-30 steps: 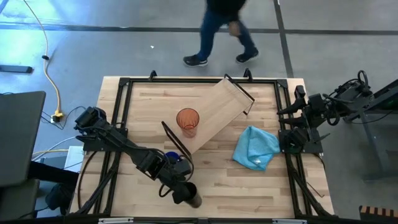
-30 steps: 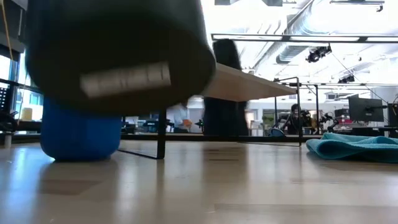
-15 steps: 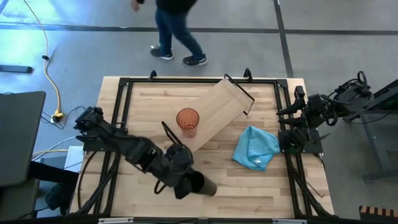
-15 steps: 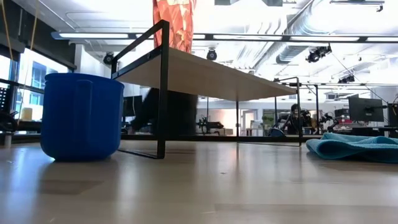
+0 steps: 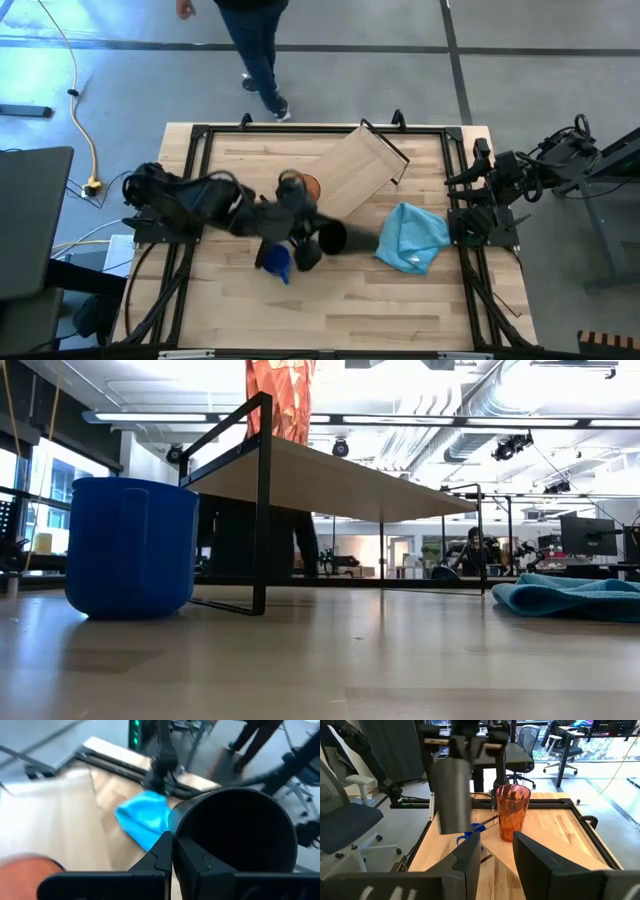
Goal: Stack small to large cups/mugs on shelf
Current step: Put the black cup on the shelf
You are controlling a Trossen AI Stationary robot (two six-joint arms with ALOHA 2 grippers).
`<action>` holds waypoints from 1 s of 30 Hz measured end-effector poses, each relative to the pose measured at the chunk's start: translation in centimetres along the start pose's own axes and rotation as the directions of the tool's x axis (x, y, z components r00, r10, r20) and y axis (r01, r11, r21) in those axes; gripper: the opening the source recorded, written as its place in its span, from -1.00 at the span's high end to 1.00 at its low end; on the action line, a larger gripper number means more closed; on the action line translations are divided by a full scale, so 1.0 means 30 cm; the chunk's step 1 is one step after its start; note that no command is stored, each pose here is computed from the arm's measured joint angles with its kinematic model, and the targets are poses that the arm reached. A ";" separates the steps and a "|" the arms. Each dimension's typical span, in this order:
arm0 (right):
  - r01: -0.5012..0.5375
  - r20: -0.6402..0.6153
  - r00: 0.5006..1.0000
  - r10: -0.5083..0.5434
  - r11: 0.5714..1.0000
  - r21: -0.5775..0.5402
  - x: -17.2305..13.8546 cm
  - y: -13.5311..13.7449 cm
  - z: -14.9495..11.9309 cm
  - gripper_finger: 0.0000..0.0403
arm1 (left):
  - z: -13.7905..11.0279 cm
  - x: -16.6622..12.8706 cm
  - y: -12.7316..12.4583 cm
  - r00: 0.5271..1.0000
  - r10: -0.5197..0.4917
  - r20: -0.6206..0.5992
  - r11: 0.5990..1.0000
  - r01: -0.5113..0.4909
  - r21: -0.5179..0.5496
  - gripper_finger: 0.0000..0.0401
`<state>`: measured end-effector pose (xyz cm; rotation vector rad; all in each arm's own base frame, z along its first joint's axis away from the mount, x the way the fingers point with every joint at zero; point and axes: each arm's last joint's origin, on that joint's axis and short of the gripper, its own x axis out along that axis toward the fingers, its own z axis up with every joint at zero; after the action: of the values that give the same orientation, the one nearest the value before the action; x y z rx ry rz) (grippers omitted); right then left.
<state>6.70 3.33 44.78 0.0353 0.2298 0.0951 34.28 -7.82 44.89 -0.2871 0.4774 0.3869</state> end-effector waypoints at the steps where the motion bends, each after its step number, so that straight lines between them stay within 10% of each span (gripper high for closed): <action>1: 0.000 0.000 1.000 0.000 1.000 0.009 0.000 0.000 0.000 0.47 | 0.017 0.002 0.016 1.000 0.011 0.011 1.000 -0.011 0.011 1.00; 30: 0.092 -0.029 0.995 -0.090 0.994 0.051 0.055 0.026 0.000 0.47 | 0.362 -0.034 0.575 0.976 0.131 0.173 0.988 -0.142 0.056 1.00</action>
<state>8.23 4.27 44.46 0.0756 0.2600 -0.0012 30.35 11.06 51.57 -0.1537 0.3434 0.5237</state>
